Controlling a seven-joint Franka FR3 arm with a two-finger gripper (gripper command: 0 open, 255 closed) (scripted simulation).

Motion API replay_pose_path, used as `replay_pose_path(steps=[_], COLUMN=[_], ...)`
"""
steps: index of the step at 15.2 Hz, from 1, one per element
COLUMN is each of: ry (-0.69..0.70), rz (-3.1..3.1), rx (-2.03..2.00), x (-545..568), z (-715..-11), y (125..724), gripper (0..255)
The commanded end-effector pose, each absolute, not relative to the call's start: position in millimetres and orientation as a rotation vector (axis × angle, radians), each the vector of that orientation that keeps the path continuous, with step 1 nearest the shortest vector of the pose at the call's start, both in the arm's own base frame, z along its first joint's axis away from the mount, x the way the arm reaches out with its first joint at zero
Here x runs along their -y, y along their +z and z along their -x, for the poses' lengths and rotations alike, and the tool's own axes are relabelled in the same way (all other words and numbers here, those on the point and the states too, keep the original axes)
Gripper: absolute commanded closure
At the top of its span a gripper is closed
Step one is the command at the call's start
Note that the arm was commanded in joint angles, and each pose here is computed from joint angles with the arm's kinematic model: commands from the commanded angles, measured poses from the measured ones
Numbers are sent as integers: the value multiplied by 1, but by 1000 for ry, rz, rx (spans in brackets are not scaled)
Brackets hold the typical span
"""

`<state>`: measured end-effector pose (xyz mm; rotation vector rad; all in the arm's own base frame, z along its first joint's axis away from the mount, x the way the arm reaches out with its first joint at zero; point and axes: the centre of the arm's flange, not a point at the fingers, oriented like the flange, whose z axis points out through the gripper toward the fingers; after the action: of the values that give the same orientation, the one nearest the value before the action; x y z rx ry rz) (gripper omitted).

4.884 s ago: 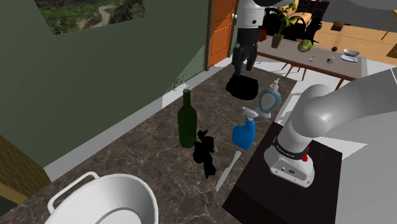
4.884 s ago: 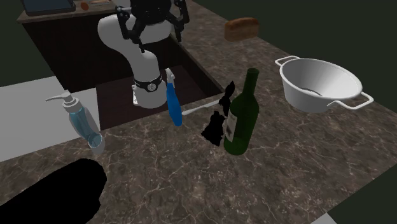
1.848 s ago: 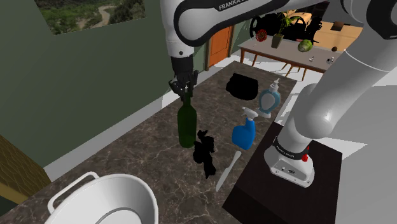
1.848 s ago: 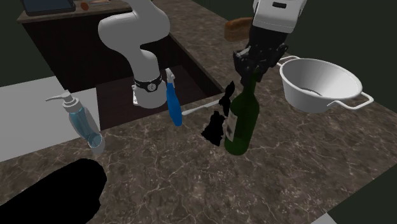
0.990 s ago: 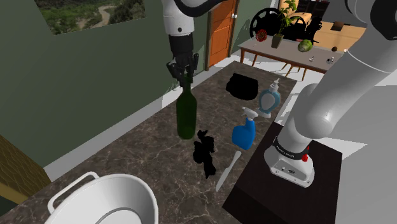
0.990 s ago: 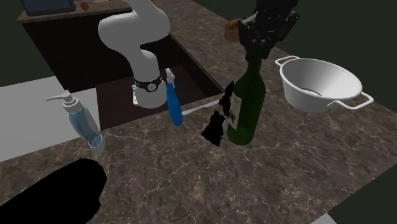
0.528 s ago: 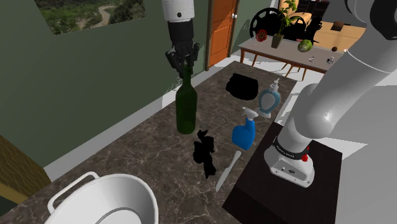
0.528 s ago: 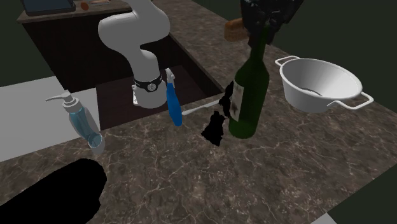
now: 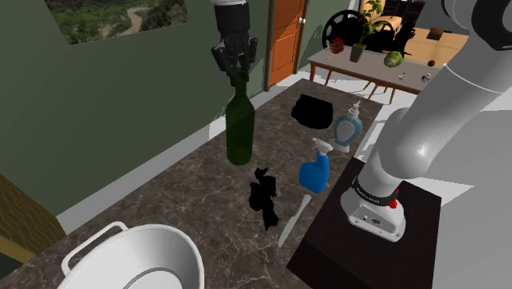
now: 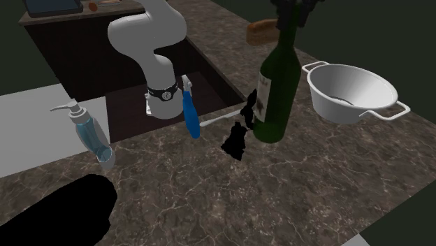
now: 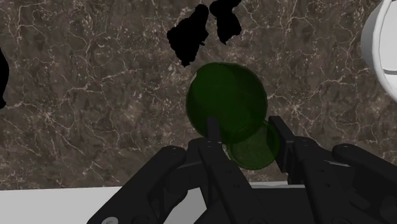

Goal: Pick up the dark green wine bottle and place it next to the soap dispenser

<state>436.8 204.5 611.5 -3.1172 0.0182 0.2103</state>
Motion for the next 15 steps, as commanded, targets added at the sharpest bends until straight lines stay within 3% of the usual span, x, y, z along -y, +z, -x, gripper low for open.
replay_pose_path(steps=[1,15], ry=[210,210], rz=[3117,3117], rx=[-18,-18], x=[-206,-206], z=[-436,-436], y=[622,696], gripper=[255,255])
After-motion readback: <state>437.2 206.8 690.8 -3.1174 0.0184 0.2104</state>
